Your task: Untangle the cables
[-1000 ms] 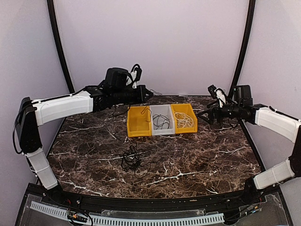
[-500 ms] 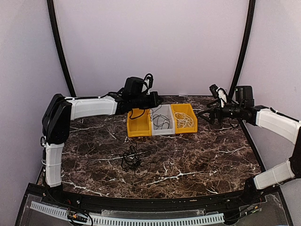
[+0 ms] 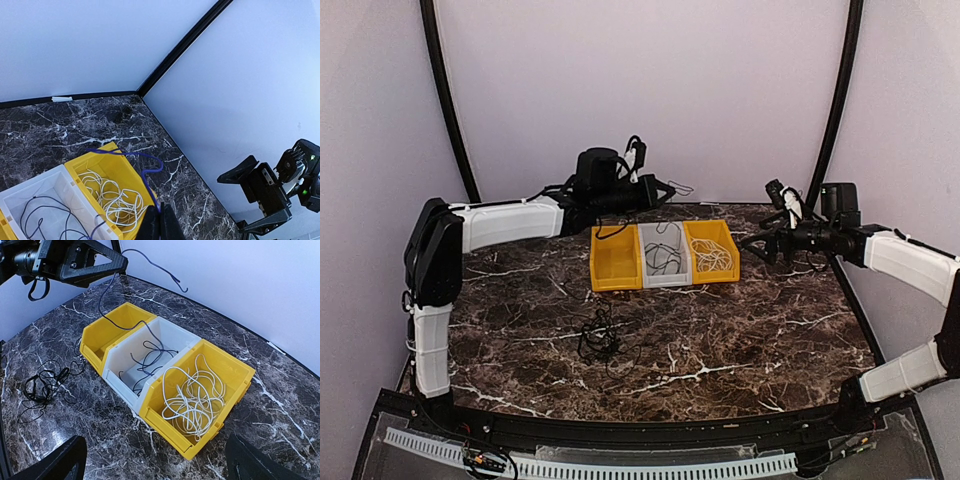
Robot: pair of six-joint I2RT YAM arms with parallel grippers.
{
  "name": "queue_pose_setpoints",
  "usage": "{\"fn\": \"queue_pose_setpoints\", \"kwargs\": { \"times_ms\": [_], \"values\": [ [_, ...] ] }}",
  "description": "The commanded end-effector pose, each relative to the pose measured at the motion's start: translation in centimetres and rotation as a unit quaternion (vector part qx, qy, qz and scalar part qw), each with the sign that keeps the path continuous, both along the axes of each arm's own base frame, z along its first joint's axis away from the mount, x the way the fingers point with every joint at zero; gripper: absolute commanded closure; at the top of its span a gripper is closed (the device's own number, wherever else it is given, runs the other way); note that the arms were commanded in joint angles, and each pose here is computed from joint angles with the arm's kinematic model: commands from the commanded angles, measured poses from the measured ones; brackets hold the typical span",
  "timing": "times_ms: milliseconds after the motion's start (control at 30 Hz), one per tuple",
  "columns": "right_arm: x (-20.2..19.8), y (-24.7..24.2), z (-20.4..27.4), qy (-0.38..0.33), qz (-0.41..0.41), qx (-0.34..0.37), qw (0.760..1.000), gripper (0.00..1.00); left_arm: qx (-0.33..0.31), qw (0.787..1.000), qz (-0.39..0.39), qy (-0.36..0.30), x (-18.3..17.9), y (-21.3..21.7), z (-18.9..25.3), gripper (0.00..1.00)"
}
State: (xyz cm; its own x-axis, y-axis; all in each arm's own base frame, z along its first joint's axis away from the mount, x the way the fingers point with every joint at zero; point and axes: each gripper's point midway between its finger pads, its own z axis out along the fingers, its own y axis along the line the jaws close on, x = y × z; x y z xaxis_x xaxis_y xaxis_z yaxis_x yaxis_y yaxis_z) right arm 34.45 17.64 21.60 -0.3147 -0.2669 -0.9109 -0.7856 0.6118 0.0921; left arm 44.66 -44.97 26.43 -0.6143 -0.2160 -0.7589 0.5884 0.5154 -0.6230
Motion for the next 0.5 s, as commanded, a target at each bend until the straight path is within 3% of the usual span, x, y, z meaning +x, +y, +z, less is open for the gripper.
{"fn": "queue_pose_setpoints", "kwargs": {
  "times_ms": [0, 467],
  "values": [
    [0.0, 0.2, 0.0, -0.012, 0.013, 0.006, 1.0, 0.02, -0.001, 0.999, 0.039, -0.031, -0.3, 1.8, 3.0, 1.0],
    [-0.1, 0.3, -0.5, -0.009, 0.02, 0.004, 1.0, 0.02, 0.059, 0.996, 0.053, 0.035, 0.9, 2.2, -7.0, 1.0]
  ]
}}
